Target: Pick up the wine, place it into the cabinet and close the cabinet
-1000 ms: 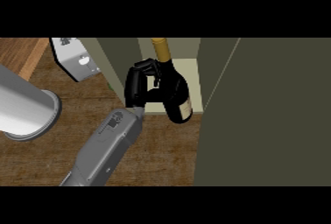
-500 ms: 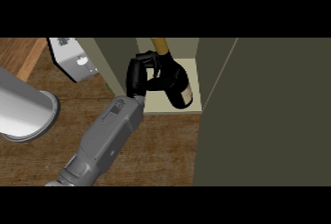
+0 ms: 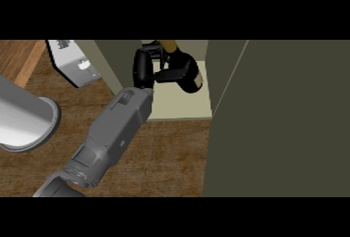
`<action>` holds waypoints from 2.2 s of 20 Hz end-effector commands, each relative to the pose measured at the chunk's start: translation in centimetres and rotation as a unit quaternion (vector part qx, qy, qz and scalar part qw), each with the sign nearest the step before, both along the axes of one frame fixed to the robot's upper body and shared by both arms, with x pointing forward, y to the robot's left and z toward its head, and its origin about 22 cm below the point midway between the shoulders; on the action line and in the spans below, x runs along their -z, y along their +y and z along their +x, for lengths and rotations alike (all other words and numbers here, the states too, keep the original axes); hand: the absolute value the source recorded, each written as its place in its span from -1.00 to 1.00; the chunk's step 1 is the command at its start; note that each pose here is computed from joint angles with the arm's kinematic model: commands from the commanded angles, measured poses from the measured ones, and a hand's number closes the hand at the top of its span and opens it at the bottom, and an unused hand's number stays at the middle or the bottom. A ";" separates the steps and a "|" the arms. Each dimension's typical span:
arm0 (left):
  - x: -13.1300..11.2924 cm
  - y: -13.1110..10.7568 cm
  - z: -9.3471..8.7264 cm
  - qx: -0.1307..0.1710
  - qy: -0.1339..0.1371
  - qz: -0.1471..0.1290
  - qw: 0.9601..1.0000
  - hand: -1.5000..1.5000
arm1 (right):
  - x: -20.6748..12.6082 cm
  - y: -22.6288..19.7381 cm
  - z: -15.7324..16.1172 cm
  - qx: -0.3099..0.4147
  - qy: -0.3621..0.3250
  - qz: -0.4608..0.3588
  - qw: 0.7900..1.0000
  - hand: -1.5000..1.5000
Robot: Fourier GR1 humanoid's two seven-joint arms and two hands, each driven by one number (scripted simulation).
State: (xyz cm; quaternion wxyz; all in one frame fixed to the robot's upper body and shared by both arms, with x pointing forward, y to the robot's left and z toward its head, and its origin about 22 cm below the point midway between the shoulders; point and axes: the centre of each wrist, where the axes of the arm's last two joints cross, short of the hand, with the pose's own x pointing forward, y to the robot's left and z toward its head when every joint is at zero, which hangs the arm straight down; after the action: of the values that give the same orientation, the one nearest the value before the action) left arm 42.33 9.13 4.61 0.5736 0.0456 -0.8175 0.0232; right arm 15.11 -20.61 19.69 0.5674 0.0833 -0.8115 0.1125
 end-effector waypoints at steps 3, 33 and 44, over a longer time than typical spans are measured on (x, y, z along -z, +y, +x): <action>0.5 0.1 0.4 -0.017 -0.008 0.008 1.000 1.00 | -0.2 -1.5 -0.4 -0.007 -0.006 0.015 1.000 -1.00; 2.1 2.9 0.8 -0.057 0.039 -0.035 0.997 -1.00 | -1.1 0.3 -0.1 -0.023 -0.019 0.015 0.999 -1.00; 3.6 3.6 0.2 -0.076 0.060 0.021 0.995 -1.00 | -1.4 0.0 -0.6 -0.034 -0.018 0.012 0.999 -1.00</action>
State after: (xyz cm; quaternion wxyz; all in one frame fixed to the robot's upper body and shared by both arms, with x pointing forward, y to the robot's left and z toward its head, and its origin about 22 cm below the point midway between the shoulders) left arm 42.65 11.06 1.80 0.6095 0.1002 -0.7846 0.0541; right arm 15.75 -20.41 20.21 0.5587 0.0985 -0.8140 0.1249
